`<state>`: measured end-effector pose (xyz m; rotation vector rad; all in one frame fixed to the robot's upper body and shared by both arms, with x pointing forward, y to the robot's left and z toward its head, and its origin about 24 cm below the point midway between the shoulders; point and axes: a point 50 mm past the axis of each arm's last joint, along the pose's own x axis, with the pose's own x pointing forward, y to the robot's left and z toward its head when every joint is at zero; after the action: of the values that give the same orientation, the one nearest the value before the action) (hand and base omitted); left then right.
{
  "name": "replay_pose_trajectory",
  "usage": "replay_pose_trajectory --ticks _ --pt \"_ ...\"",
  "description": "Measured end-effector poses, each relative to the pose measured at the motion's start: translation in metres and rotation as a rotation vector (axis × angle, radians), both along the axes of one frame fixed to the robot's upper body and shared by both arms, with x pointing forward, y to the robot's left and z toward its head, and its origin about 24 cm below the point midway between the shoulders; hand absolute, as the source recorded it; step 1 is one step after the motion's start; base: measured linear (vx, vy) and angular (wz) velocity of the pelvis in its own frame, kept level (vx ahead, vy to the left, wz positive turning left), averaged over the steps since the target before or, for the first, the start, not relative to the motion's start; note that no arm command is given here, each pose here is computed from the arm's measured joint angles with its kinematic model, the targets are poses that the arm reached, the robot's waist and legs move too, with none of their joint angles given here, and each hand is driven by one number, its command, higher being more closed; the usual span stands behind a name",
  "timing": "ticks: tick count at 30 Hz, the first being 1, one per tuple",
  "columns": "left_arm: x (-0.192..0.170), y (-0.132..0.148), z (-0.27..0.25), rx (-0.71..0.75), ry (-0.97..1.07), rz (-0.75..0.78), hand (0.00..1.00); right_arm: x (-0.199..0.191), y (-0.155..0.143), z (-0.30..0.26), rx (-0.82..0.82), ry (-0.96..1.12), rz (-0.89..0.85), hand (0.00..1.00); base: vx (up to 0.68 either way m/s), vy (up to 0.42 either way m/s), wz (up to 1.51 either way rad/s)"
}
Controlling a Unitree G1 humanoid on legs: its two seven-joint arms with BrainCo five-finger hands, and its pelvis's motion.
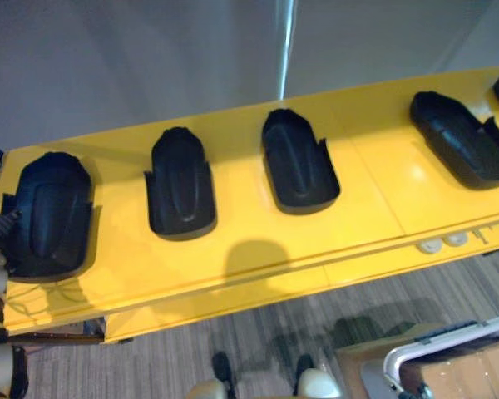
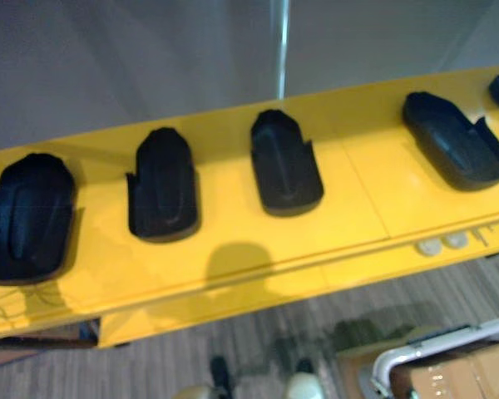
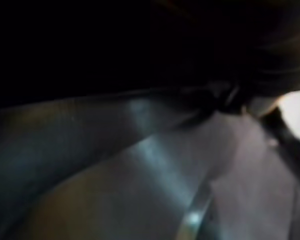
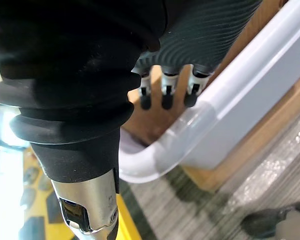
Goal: Walk over and take plastic housings, then place them on the shelf
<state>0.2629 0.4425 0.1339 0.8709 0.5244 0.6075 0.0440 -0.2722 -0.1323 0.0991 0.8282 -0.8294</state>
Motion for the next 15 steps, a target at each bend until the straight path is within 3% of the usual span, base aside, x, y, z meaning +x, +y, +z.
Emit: replay_pose_trajectory --ticks 1,2,15 --pt "0.0000 0.0001 0.0006 0.008 -0.011 0.006 1.00 0.0003 0.0000 0.0001 0.001 -0.002 0.002 0.00 0.04 0.000 -0.05" --pt "0.0001 0.0001 0.0009 0.011 -0.016 0.007 0.00 0.0006 -0.0001 0.0003 0.000 -0.003 0.002 0.00 0.05 -0.003 -0.06" --pt "0.0048 -0.0042 -0.0016 0.055 -0.096 0.068 0.00 0.0084 -0.0010 0.0024 0.003 -0.034 0.027 0.00 0.01 0.003 -0.07"
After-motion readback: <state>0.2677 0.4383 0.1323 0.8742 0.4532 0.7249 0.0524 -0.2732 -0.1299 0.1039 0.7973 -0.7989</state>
